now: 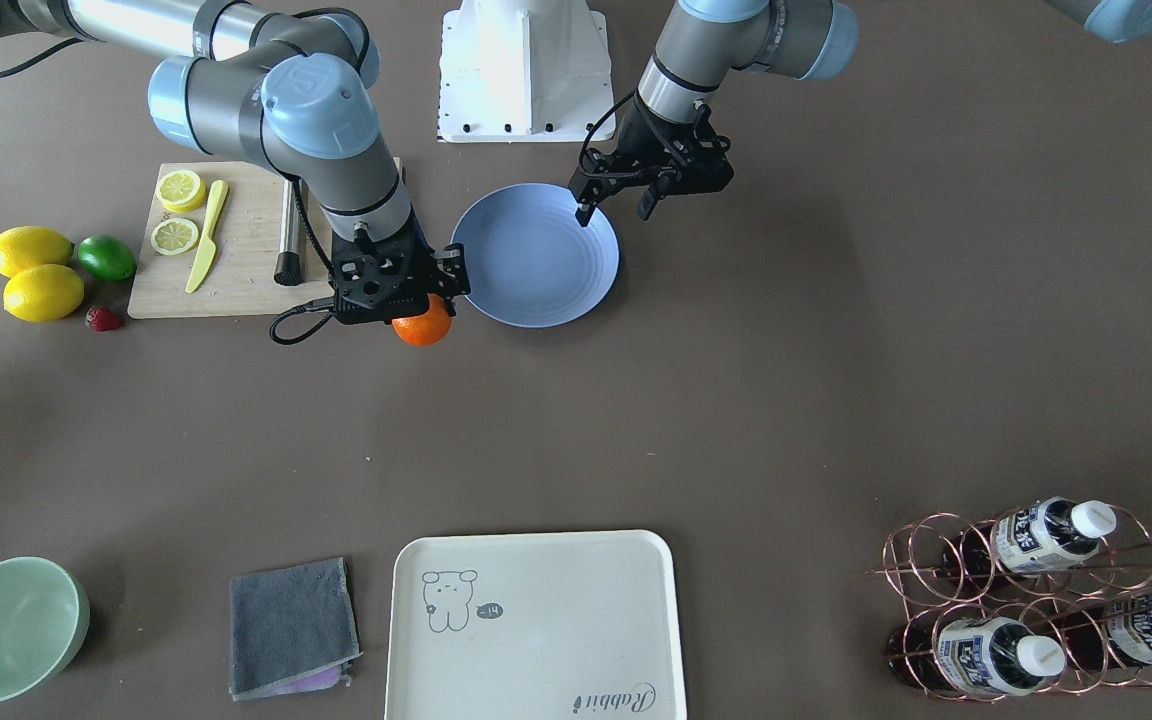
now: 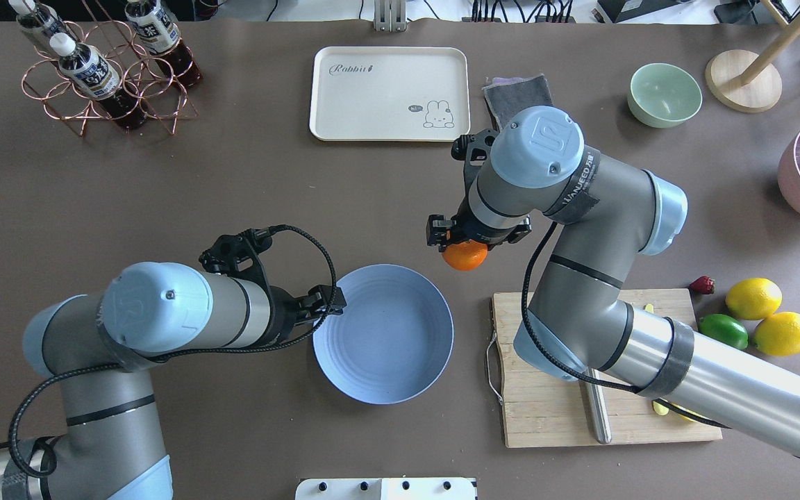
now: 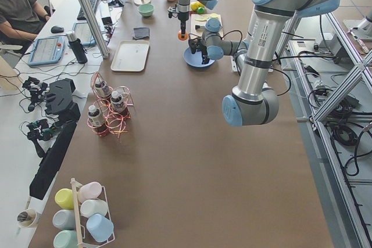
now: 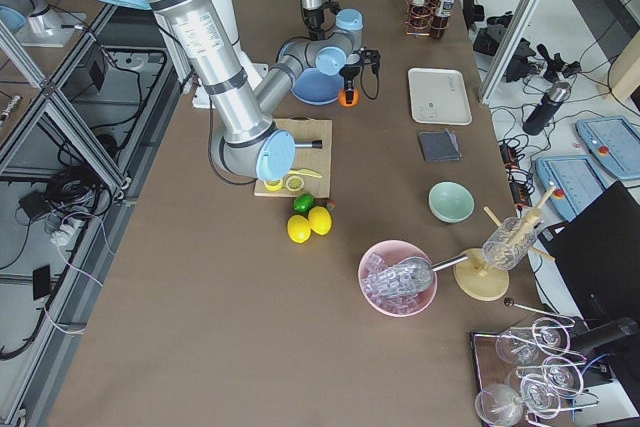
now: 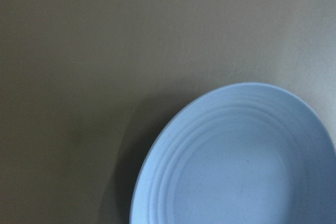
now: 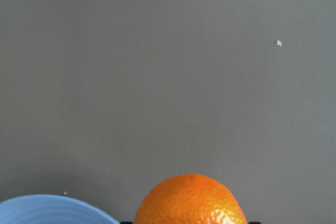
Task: Pick orange to plate
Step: 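Carry the orange over the blue plate with the right gripper while the left withdraws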
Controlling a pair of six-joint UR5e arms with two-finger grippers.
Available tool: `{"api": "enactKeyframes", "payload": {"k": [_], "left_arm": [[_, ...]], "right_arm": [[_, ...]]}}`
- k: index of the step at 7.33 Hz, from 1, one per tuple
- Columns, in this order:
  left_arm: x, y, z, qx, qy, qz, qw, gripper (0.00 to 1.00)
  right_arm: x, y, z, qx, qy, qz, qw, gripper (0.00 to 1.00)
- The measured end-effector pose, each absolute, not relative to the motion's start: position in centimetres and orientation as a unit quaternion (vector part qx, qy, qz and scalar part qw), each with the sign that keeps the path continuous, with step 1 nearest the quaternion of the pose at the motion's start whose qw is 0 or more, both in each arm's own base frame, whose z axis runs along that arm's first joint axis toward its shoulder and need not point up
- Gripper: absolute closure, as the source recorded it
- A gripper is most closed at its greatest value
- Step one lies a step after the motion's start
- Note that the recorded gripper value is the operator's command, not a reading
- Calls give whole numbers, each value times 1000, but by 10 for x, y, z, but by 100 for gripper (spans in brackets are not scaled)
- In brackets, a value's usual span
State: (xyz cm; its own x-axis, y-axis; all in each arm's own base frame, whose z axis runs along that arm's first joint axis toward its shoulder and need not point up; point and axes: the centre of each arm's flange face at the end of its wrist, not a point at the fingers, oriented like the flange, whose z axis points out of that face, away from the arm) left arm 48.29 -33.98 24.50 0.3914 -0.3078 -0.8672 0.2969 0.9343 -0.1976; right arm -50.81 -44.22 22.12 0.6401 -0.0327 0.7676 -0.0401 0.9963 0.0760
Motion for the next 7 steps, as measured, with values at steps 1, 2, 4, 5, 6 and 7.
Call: {"api": "enactKeyframes", "payload": {"k": [1, 2, 4, 5, 6, 7], "left_arm": [[457, -365, 252, -1, 512, -170, 842, 3], [432, -388, 261, 0, 506, -157, 848, 3], [400, -414, 284, 3, 492, -147, 858, 3], [392, -420, 289, 5, 489, -151, 859, 3], [387, -422, 291, 6, 488, -154, 859, 3], [386, -423, 290, 7, 489, -155, 858, 3]], "right_arm": [[-530, -417, 199, 42, -431, 15, 901, 100], [-557, -385, 182, 40, -435, 22, 899, 100], [-596, -338, 173, 41, -433, 25, 900, 100], [-607, -328, 177, 40, -428, 24, 902, 100], [-615, -323, 181, 38, -423, 22, 905, 100], [-620, -321, 185, 36, -420, 21, 907, 100]]}}
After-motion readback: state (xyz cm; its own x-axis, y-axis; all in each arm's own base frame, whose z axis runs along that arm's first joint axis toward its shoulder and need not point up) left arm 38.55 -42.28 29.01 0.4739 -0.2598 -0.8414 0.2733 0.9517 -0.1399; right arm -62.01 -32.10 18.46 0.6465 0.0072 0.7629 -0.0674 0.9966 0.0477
